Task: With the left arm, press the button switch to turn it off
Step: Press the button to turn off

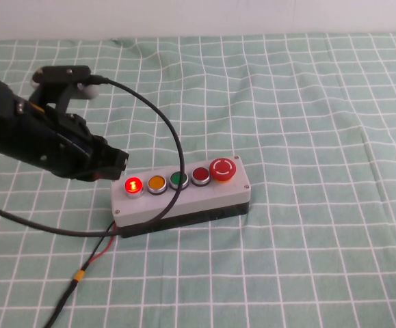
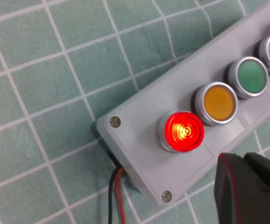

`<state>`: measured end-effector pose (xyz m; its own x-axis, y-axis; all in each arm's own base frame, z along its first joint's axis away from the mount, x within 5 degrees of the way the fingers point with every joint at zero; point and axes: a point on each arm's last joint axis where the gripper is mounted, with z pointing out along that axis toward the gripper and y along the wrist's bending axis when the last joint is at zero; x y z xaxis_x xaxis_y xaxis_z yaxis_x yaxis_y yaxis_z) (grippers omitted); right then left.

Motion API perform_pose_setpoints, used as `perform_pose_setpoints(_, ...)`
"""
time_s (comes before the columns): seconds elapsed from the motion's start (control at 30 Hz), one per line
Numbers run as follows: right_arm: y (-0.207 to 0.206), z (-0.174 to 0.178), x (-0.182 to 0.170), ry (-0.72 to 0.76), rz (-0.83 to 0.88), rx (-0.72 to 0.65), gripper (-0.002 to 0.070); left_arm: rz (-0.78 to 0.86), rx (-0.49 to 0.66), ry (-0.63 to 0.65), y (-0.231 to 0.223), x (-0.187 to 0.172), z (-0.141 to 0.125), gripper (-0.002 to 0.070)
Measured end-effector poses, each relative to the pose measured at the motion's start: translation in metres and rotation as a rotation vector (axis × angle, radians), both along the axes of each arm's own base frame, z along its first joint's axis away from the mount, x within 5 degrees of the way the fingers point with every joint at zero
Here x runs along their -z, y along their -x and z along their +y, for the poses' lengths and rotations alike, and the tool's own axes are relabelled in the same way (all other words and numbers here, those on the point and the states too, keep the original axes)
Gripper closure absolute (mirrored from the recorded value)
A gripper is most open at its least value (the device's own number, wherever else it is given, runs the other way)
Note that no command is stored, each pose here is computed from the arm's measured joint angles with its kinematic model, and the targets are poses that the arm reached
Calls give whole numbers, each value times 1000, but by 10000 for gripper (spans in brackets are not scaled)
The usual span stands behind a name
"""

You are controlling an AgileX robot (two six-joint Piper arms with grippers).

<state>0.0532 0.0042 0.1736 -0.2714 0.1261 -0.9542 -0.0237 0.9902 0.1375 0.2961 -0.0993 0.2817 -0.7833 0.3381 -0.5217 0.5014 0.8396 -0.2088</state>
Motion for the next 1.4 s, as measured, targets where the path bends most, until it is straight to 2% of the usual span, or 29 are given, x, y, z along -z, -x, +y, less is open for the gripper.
perform_pose_setpoints(0.23,0,0,0,0,0,0,694,37,-25,33,-10,15,-5,677)
perform_pose_setpoints(0.67,0,0,0,0,0,0,694,5,-52,53,-16,16,-6,677)
perform_pose_setpoints(1.03,0,0,0,0,0,0,694,-70,41,-8,-11,15,-26,677)
perform_pose_setpoints(1.4,0,0,0,0,0,0,694,-80,-5,-38,-14,16,-22,677)
